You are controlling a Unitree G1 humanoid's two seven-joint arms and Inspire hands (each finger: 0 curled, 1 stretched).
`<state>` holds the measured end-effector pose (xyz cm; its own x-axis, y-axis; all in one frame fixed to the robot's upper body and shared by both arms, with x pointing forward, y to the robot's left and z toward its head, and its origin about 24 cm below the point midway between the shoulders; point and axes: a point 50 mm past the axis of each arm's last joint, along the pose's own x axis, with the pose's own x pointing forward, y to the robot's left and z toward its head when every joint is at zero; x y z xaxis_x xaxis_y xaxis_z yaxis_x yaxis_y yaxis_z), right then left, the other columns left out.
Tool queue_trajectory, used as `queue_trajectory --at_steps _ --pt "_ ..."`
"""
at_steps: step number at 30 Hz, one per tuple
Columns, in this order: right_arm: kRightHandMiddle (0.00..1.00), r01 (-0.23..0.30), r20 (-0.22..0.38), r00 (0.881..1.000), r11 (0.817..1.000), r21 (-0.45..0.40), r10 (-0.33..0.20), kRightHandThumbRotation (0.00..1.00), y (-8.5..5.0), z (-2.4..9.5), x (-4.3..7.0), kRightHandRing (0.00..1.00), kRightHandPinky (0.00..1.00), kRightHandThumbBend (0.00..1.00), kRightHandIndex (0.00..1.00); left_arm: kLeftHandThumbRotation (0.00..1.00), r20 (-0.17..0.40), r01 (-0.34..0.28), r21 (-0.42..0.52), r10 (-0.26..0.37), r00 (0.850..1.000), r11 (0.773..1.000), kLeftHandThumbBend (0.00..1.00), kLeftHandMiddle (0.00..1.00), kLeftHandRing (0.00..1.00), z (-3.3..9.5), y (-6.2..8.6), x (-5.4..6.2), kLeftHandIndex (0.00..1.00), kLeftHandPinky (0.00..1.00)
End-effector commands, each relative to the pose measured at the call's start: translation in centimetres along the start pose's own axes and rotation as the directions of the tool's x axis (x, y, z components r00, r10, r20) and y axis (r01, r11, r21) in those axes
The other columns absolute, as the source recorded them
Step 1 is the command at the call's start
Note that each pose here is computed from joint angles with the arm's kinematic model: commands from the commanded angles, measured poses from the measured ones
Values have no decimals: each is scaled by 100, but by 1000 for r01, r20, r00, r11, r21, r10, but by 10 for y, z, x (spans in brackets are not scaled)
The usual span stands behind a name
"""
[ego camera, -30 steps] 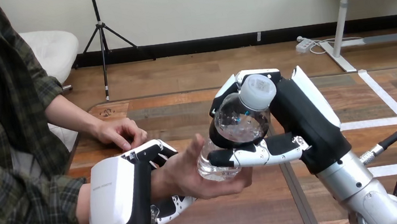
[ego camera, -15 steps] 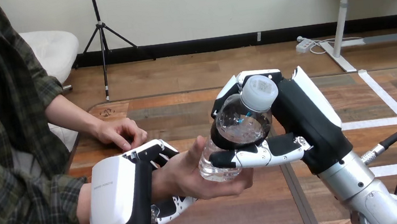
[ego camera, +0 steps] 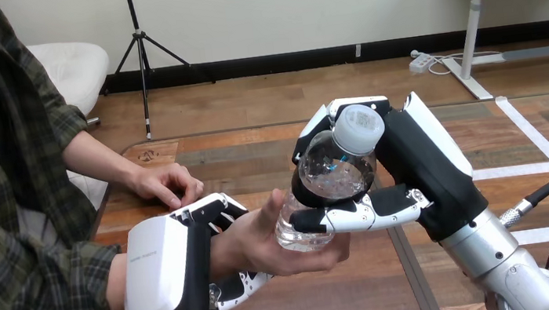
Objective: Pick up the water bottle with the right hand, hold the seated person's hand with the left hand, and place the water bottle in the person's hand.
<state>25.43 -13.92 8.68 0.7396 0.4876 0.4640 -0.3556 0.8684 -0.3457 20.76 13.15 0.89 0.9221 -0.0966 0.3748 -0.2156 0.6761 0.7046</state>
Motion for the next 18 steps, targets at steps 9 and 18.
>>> queue_trajectory --at_steps 9,18 --pt "37 8 85 996 1000 3 -9 0 -5 12 11 32 28 73 42 0 62 -20 -66 25 998 998 73 37 30 16 -5 14 42 23" --pt "37 8 85 996 1000 3 -8 0 -5 12 12 32 28 73 42 0 58 -28 -64 32 998 998 73 37 30 15 -4 14 42 24"
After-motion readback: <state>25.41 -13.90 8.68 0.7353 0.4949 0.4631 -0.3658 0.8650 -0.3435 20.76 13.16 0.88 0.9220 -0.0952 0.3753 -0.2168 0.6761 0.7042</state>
